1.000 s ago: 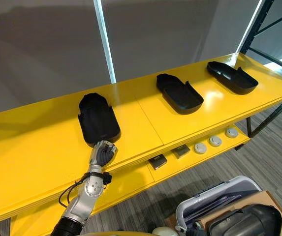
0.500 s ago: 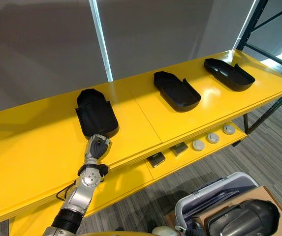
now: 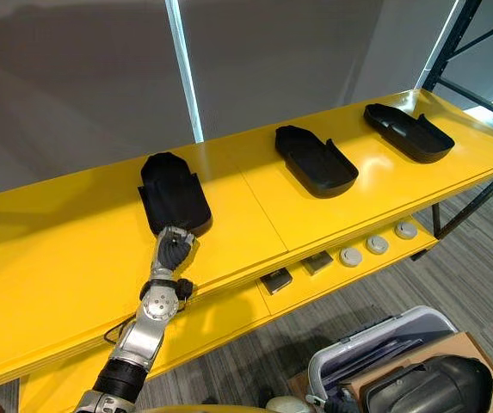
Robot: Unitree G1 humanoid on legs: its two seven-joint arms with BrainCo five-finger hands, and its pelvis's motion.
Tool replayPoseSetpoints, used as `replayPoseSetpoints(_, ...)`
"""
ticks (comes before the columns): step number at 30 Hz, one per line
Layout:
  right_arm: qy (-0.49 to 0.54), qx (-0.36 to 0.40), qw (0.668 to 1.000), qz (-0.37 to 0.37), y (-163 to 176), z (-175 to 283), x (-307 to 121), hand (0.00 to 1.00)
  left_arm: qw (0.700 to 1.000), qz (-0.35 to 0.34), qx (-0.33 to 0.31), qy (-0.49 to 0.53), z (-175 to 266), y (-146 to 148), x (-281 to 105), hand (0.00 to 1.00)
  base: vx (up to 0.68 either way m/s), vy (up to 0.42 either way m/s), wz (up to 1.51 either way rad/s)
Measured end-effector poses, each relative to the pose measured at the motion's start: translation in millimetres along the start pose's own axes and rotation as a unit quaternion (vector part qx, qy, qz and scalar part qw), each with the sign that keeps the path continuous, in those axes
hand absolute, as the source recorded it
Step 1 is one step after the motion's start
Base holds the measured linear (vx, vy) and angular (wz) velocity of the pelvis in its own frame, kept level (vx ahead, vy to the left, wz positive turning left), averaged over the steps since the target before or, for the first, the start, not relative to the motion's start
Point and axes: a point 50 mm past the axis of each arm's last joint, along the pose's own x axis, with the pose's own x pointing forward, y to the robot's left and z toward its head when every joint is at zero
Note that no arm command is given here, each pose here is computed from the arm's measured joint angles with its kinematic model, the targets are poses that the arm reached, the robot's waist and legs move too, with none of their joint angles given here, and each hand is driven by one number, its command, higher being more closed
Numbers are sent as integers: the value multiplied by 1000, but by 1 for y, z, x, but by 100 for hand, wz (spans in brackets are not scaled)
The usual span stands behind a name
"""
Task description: Walk over and take plastic housings, then place them on the shelf
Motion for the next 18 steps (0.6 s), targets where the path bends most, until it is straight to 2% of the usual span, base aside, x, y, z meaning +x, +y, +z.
replayPoseSetpoints(3,2,-2,1000,-3,-2,-1,1,0,996,75,-28,-40,16,30,0,100,-20,9,14)
replayPoseSetpoints(5,9,-3,1000,-4,-3,-4,0,0,984,166,-59,-40,15,62,-3,100,-31,7,20)
replayPoseSetpoints(6,11,-3,1000,-5,-4,-5,0,0,972,225,-66,-29,8,84,-7,100,-27,3,29)
replayPoseSetpoints(7,11,-3,1000,-5,-4,-5,0,0,965,253,-64,-21,4,95,-11,100,-38,4,40)
replayPoseSetpoints(8,13,-3,1000,-6,-4,-6,0,0,946,318,-65,4,-7,118,-24,100,-31,3,26)
replayPoseSetpoints(10,19,-3,1000,-9,-5,-10,-2,0,923,379,-55,37,-19,138,-42,100,-43,-7,18)
replayPoseSetpoints(14,13,-1,1000,-17,-5,-10,-3,0,884,441,-11,154,-58,158,-89,100,-9,-16,19)
replayPoseSetpoints(18,3,4,1000,-23,-2,-6,-4,0,827,446,-15,343,-112,147,-150,100,21,-11,12)
